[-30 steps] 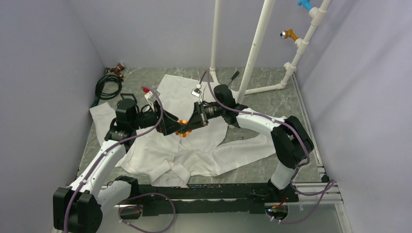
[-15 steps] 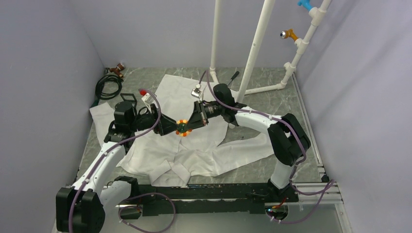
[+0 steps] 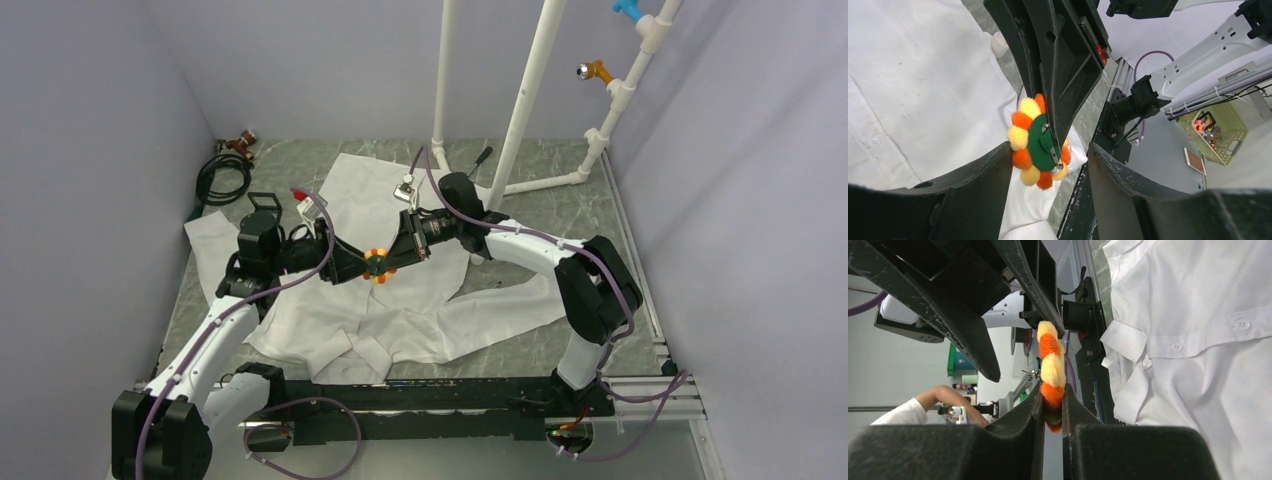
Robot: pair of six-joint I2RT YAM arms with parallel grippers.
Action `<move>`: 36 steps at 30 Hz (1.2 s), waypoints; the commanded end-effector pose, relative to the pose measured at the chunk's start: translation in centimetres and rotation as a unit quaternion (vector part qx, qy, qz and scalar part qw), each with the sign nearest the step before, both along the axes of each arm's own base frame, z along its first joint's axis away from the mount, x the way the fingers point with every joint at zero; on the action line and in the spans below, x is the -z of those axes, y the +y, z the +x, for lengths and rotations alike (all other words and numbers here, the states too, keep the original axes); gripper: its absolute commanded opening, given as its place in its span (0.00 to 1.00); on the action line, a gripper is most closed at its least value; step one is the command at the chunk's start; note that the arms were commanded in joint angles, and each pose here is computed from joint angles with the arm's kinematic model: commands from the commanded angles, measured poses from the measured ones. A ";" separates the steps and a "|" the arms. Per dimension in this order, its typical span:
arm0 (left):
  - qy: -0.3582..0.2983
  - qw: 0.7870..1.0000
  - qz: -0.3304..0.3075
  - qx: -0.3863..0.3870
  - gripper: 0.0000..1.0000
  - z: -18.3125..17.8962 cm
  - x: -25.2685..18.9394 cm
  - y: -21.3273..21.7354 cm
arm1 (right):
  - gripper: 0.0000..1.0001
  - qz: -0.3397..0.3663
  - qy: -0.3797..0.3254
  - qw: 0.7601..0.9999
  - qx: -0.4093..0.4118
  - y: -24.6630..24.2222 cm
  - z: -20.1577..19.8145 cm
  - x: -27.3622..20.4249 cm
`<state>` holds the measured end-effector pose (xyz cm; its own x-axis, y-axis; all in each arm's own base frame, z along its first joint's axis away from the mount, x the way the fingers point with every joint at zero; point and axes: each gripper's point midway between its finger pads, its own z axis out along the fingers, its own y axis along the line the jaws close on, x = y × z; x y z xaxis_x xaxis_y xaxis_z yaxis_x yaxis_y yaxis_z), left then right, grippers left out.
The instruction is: Remove the brooch from the garment
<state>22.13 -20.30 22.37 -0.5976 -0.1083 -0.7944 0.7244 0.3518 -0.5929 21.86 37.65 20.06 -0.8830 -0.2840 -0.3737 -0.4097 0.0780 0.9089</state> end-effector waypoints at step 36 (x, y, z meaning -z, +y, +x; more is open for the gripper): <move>0.029 0.999 -0.011 -0.005 0.58 0.9 0.6 -0.5 | 0.00 0.035 -0.095 0.995 -0.005 0.3 -0.3 -3.9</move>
<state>22.58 -20.66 21.04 -0.6570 -0.1225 -0.7439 0.6731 0.3491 -0.6520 21.51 37.59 20.72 -0.8457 -0.2865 -0.4502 -0.4871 0.0703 0.8705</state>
